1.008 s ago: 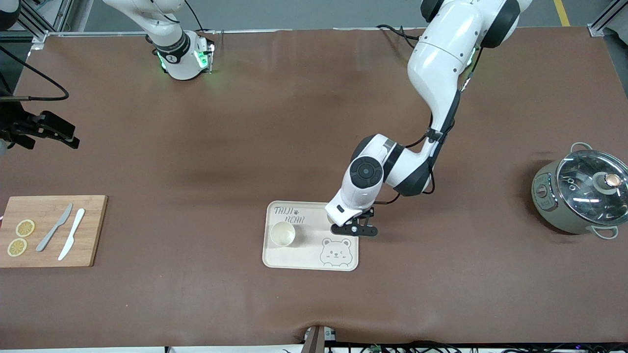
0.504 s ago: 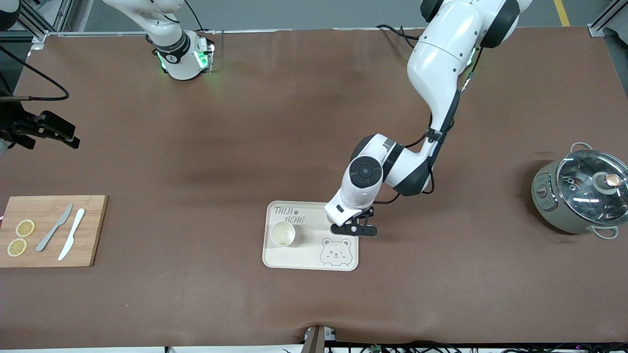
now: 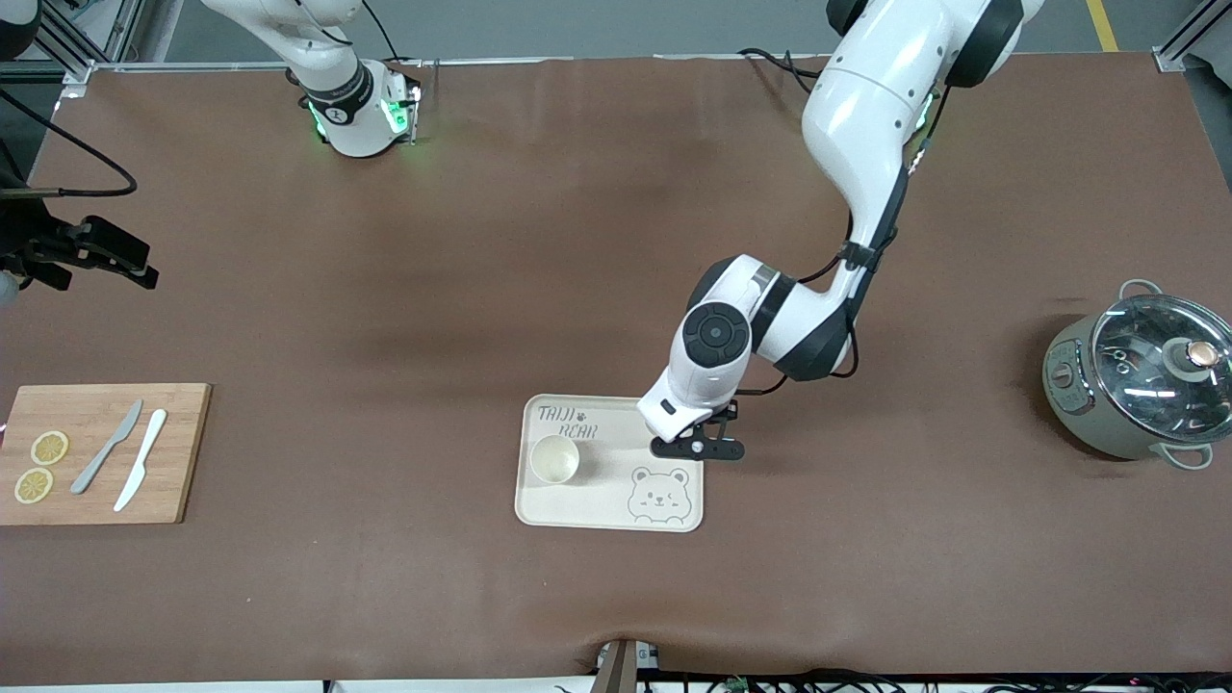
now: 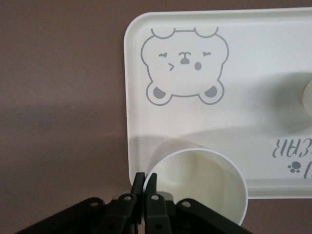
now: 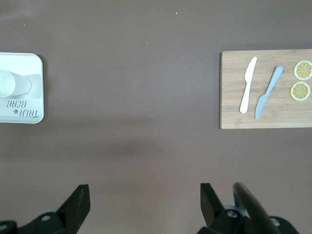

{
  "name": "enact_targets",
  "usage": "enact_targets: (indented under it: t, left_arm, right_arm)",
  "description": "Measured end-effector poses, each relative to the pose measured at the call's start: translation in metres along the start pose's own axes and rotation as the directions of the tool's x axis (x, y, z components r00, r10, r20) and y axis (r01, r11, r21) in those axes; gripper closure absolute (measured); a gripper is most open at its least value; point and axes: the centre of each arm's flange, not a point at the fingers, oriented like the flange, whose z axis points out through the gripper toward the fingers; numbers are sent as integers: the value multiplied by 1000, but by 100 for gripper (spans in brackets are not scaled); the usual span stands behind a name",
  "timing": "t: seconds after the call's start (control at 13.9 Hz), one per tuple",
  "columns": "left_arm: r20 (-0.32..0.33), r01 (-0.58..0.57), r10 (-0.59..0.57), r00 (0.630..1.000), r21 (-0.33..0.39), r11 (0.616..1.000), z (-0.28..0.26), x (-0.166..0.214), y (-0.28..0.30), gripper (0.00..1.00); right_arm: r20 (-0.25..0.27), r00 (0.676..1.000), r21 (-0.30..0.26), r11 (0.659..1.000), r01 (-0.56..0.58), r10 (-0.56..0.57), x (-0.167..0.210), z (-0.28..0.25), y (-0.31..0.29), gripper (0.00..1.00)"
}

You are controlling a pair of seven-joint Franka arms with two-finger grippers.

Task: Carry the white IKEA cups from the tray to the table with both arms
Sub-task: 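Lift the white cup off the tray with the left gripper, then carry the cup with the left gripper toward the steel pot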

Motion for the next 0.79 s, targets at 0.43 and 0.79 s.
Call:
enact_targets:
  t: [0.43,0.79]
  left_arm:
    - [-2,-6,6,1000,7,1000,-113,-1,-23,96]
    - [-1,1,-1,1000,9,1000,-227,-8,-85,96]
  right_arm:
    - [1,1000,0,1000,0,0,0,0,0,0]
    - [15,1000,0,1000,0,0,-1,2,0,0]
